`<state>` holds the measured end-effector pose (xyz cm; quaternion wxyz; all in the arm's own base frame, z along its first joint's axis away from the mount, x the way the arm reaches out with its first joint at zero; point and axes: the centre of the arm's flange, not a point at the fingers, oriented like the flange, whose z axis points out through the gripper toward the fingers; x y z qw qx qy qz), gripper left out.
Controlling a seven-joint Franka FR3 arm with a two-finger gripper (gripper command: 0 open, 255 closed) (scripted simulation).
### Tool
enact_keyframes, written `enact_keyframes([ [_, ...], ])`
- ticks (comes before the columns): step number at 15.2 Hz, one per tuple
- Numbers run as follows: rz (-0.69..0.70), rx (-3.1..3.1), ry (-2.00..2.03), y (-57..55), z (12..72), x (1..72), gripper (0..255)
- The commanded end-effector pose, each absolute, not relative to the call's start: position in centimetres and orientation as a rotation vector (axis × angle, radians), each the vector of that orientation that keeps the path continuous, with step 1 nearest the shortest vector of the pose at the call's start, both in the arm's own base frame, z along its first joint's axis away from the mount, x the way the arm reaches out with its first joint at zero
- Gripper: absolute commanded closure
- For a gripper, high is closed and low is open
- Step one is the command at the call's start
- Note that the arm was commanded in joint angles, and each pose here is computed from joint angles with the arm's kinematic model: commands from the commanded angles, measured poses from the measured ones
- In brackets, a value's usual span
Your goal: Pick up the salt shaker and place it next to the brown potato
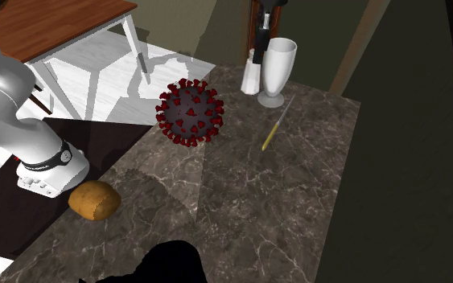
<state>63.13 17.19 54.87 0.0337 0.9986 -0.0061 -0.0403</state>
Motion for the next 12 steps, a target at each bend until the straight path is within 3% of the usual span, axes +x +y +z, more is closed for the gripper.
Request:
enact_keyframes([
  [1, -0.124, 3.071, -0.019, 15.0, 55.0, 61.7, 255],
  [12, -0.124, 3.071, -0.019, 2.9, 55.0, 53.6, 255],
])
